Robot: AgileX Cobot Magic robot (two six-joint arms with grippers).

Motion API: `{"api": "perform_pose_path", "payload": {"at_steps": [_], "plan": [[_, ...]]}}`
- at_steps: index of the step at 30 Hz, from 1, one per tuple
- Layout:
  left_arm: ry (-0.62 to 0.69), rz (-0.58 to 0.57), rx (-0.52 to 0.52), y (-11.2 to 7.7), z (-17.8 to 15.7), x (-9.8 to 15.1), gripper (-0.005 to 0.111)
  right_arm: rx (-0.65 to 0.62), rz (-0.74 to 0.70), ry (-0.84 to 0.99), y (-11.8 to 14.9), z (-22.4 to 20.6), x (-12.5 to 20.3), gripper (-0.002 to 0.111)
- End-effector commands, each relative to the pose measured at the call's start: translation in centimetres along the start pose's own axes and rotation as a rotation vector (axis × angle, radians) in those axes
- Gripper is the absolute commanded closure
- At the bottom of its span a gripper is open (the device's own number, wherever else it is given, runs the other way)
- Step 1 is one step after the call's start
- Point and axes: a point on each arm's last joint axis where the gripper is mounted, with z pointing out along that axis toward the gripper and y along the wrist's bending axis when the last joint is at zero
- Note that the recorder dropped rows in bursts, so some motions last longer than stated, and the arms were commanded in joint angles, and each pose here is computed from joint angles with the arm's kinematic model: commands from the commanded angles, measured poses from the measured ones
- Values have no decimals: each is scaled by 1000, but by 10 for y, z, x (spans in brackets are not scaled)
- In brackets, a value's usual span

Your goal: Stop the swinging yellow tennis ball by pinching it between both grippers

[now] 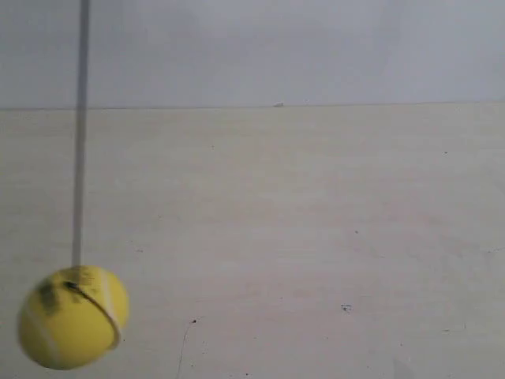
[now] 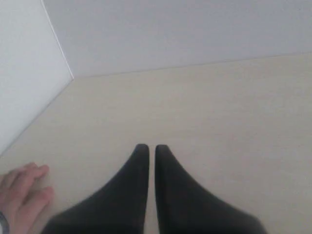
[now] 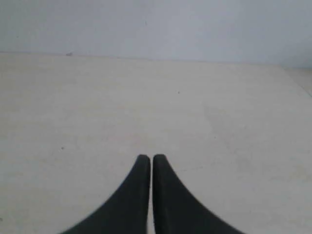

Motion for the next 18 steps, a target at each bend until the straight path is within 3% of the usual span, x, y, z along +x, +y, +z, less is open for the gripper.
{"api": "perform_pose_path", "payload": {"at_steps": [1, 3, 6, 8, 11, 18], "plan": [[-104, 77, -6, 0, 0, -9, 102, -14, -22, -143, 2, -1, -13, 108], [-195, -10, 12, -1, -2, -17, 102, -27, -20, -216, 3, -3, -19, 108], [-316, -375, 59, 0, -4, -28, 102, -49, -21, -355, 5, -6, -31, 108], [-396, -551, 76, 3, -7, -34, 102, -64, -6, -430, 6, -9, -38, 108], [-490, -741, 102, 7, -10, -41, 102, -83, 15, -521, 7, -13, -45, 108], [-495, -1012, 178, 7, -11, -42, 102, -135, 108, -634, 9, -19, -54, 108]]}}
